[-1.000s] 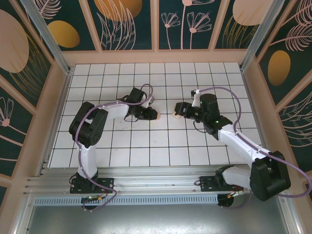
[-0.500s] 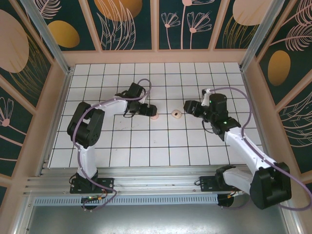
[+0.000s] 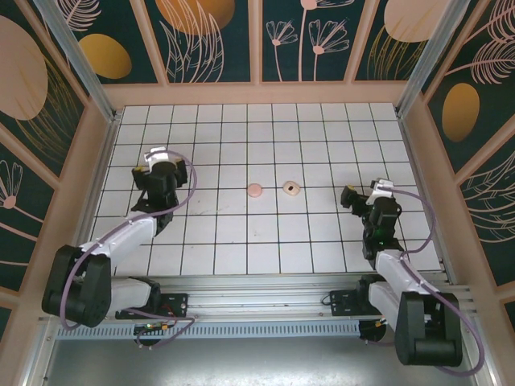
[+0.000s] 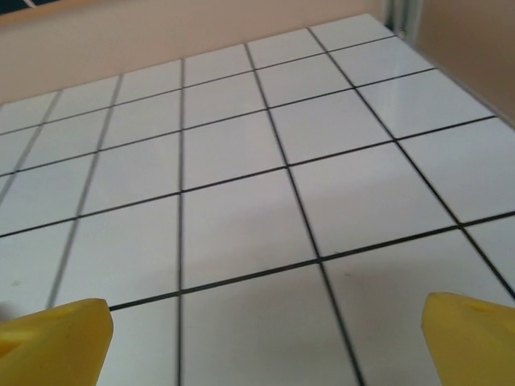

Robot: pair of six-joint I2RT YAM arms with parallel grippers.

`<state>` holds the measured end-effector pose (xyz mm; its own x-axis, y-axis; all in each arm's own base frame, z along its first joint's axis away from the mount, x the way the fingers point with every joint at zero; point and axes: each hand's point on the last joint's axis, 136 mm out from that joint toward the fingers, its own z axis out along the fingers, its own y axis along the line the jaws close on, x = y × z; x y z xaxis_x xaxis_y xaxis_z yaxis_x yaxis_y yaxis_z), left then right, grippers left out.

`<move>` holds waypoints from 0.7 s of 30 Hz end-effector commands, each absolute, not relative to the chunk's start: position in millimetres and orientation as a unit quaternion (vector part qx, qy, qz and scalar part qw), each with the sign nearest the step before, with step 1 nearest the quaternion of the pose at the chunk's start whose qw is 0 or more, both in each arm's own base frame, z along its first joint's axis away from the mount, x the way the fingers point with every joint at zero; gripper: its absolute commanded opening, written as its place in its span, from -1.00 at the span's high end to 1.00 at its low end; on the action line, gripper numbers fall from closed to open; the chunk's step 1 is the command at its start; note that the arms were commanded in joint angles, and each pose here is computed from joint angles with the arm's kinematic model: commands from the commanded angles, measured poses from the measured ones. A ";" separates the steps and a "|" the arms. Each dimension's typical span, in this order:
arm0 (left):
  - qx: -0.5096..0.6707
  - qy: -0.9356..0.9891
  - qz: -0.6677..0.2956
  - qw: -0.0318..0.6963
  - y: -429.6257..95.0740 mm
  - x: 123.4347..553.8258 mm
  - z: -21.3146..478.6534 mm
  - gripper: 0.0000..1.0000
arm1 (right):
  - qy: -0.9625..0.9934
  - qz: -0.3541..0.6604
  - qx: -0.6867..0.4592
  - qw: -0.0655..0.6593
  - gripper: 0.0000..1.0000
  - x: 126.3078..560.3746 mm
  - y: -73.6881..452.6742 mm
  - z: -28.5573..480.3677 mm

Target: Insert wireless bluetooth earbuds into charging case

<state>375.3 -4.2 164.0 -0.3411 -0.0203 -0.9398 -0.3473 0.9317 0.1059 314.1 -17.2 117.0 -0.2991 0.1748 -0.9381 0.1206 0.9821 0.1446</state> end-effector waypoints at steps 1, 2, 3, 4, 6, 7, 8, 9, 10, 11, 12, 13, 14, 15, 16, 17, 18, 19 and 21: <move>-0.138 0.754 0.179 0.617 12.5 373.2 177.0 -0.98 | 0.755 -0.006 0.081 0.651 -0.98 323.6 -32.6 145.4; -0.124 0.750 0.170 0.627 8.5 372.3 171.5 -0.97 | 0.754 -0.005 0.084 0.651 -0.98 324.8 -35.5 141.6; -0.122 0.738 0.159 0.644 6.6 370.1 169.4 -0.98 | 0.754 -0.003 0.083 0.652 -0.98 327.8 -36.4 141.0; -0.107 0.735 0.153 0.652 3.4 367.8 162.7 -0.98 | 0.756 0.004 0.068 0.650 -0.98 332.8 -32.7 141.3; -0.094 0.725 0.161 0.663 3.6 365.0 156.1 -0.97 | 0.742 0.009 0.050 0.668 -0.98 338.0 -28.2 147.6; -0.083 0.720 0.163 0.669 1.9 363.8 157.8 -0.98 | 0.734 0.013 0.043 0.678 -0.98 340.4 -26.5 150.2; -0.079 0.711 0.155 0.681 2.9 360.0 160.0 -0.97 | 0.737 0.016 0.036 0.675 -0.98 345.8 -24.8 148.6; -0.100 0.704 0.152 0.687 11.4 355.4 159.2 -0.98 | 0.752 0.019 0.034 0.658 -0.98 353.8 -24.4 143.3; -0.118 0.691 0.146 0.698 19.2 350.4 160.4 -0.98 | 0.760 0.022 0.030 0.649 -0.98 360.2 -23.5 139.3; -0.131 0.685 0.133 0.705 25.4 345.4 160.8 -0.97 | 0.767 0.025 0.024 0.641 -0.98 365.6 -21.9 137.0; -0.128 0.689 0.114 0.704 27.0 344.2 158.7 -0.97 | 0.770 0.027 0.019 0.637 -0.98 368.1 -20.0 135.7; -0.120 0.693 0.086 0.705 27.2 345.0 155.3 -0.98 | 0.772 0.030 0.013 0.635 -0.98 369.0 -17.9 135.0; -0.119 0.697 0.066 0.704 30.8 347.9 147.7 -0.98 | 0.773 0.031 0.010 0.634 -0.98 368.5 -17.1 134.4; -0.128 0.682 0.071 0.716 36.6 351.7 152.4 -0.98 | 0.771 0.032 0.010 0.636 -0.98 367.4 -17.0 135.1; -0.127 0.711 0.071 0.688 35.2 363.0 141.8 -0.98 | 0.769 0.031 0.010 0.638 -0.98 366.6 -17.3 136.1; -0.127 0.733 0.066 0.665 35.4 371.4 135.2 -0.98 | 0.768 0.030 0.011 0.640 -0.98 366.1 -17.5 136.9; -0.136 0.713 0.069 0.684 41.1 365.9 139.5 -0.97 | 0.768 0.030 0.012 0.640 -0.98 365.7 -17.8 136.8; -0.144 0.711 0.069 0.685 42.9 365.1 140.6 -0.98 | 0.767 0.028 0.015 0.641 -0.98 365.6 -18.9 137.0; -0.141 0.718 0.072 0.678 42.8 365.9 138.4 -0.98 | 0.769 0.022 0.027 0.639 -0.98 366.5 -23.4 135.9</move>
<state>360.5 48.2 128.6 -0.0853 -0.0651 -0.9942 -0.3395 0.9401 -0.0324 362.3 -18.0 120.9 -0.2375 0.0852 -0.9676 -0.0010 0.9961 0.0880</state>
